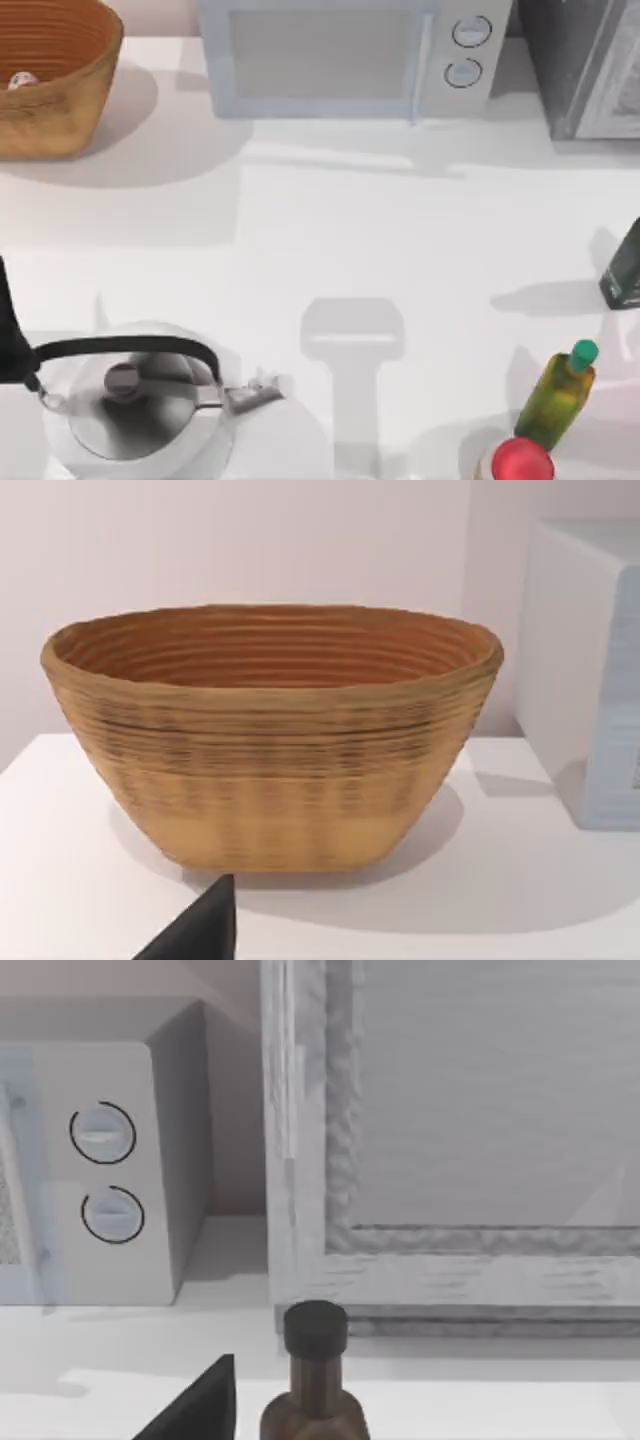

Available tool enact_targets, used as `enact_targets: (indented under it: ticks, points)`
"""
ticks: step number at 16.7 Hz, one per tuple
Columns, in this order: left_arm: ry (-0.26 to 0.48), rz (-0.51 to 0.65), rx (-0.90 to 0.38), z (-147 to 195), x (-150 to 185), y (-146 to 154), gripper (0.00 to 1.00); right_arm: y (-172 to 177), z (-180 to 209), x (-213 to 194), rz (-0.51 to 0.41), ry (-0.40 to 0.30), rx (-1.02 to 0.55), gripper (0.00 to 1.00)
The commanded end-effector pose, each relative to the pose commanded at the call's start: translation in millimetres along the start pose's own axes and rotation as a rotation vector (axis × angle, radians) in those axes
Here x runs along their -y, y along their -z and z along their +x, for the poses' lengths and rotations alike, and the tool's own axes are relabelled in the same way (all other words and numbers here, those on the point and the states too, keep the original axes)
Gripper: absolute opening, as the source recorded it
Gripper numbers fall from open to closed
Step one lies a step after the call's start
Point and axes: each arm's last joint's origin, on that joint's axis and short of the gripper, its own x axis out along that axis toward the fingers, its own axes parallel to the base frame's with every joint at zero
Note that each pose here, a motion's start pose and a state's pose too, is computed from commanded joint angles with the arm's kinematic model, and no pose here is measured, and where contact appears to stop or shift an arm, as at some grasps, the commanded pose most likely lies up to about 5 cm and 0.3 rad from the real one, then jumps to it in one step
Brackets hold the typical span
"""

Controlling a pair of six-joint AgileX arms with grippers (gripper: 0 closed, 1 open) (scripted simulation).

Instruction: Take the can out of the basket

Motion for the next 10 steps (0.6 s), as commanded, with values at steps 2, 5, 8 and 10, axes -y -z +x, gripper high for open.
enact_targets:
  ticks: [2, 5, 8, 10]
  points:
    - [0.000, 0.000, 0.000, 0.0, 0.0, 0.0, 1.00, 0.0, 0.0, 0.0, 0.000, 0.000, 0.000, 1.00]
    - [-0.006, 0.004, 0.003, -0.7, -0.8, -14.3, 1.00, 0.0, 0.0, 0.0, 0.000, 0.000, 0.000, 1.00]
    - [-0.005, 0.012, 0.005, -0.7, -2.0, -51.9, 1.00, 0.0, 0.0, 0.0, 0.000, 0.000, 0.000, 1.00]
    - [0.004, 0.016, 0.000, 2.0, -2.6, -87.5, 1.00, 0.0, 0.0, 0.0, 0.000, 0.000, 0.000, 1.00]
